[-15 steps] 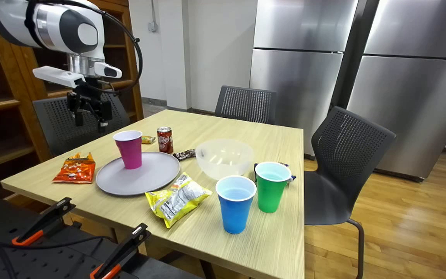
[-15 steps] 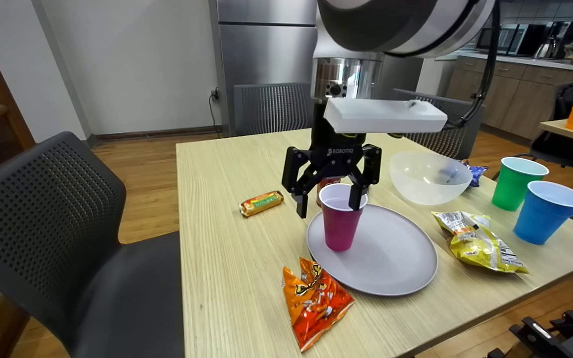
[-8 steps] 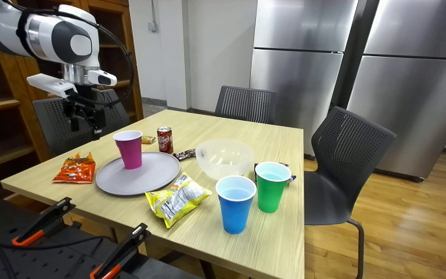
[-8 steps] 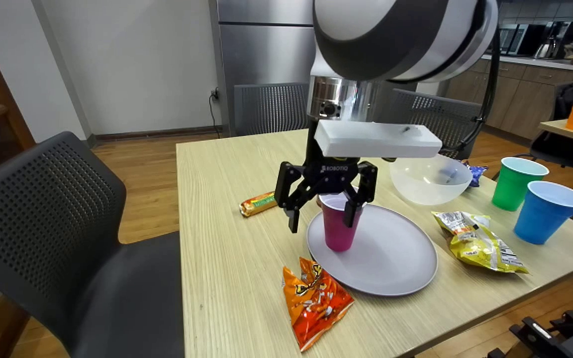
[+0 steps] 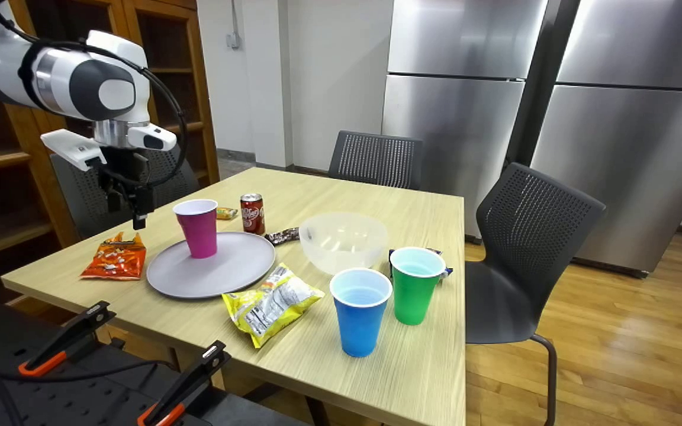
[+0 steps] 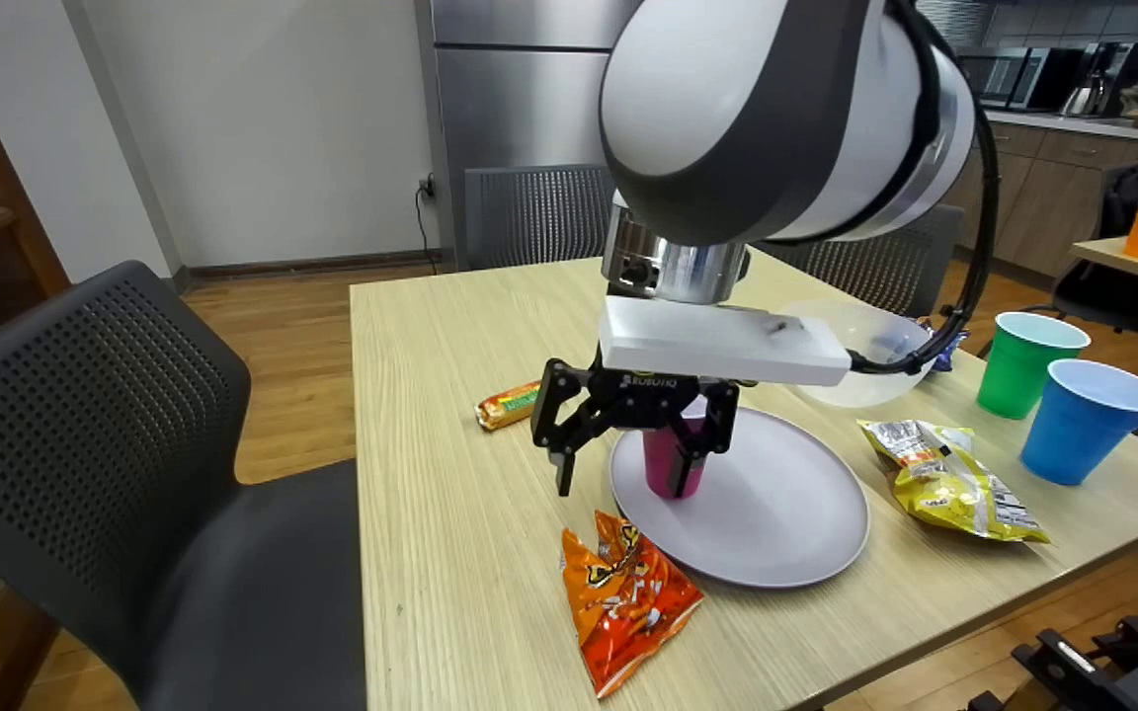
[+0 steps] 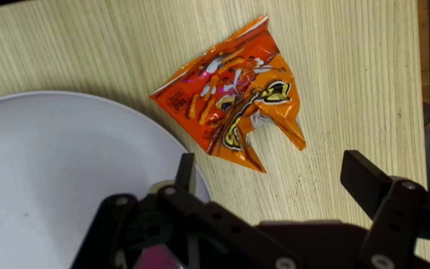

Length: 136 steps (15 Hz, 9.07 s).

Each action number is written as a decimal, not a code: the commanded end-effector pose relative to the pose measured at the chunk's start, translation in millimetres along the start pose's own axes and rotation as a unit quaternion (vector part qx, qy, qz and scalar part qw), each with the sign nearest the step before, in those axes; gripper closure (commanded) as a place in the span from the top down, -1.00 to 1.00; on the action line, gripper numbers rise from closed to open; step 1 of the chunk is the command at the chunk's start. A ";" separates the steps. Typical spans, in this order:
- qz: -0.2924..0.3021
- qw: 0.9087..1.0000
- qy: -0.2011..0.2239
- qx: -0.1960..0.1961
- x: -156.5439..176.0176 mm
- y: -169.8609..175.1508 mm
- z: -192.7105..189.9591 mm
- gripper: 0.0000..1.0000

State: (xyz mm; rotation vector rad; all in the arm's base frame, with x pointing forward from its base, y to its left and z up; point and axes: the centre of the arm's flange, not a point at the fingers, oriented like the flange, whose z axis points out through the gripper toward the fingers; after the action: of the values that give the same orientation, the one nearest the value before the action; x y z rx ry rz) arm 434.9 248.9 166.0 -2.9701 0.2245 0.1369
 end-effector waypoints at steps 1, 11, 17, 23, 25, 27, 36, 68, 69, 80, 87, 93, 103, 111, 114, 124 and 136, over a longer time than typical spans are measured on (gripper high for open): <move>0.028 0.999 -0.002 0.015 -11.6 0.5 9.8 1.00; 0.073 0.997 -0.012 0.026 -27.7 11.7 28.5 1.00; 0.107 0.994 -0.010 0.033 -32.2 22.4 35.9 1.00; 0.133 0.990 -0.006 0.040 -30.5 31.2 38.7 1.00; 0.138 0.989 -0.007 0.042 -29.2 32.9 39.6 1.00; 0.144 0.989 -0.008 0.042 -27.5 34.9 41.1 1.00; 0.150 0.988 -0.008 0.044 -22.7 39.9 39.4 -0.20; 0.018 0.991 0.107 0.074 -17.6 -25.5 -83.4 -1.00; 0.014 0.990 0.117 0.076 -16.0 -25.2 -92.3 -1.00; 0.020 0.974 0.216 0.069 -9.1 -1.4 -176.2 -1.00; 0.059 0.965 0.249 0.050 -18.6 29.2 -201.5 -1.00; 0.101 0.958 0.265 0.042 -23.6 64.4 -215.8 -1.00; 0.163 0.947 0.277 0.024 -10.5 116.6 -233.3 -1.00; 0.213 0.938 0.275 0.002 22.1 169.0 -244.0 -1.00; 0.224 0.937 0.268 -0.007 38.5 193.4 -250.2 -1.00; 0.253 0.940 0.225 -0.031 89.3 273.0 -239.6 -1.00; 0.272 0.947 0.163 -0.058 170.8 301.9 -201.1 -1.00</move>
State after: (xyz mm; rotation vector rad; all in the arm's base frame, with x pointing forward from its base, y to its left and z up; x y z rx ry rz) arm 542.2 -95.5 305.8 -2.9200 1.1206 -0.3631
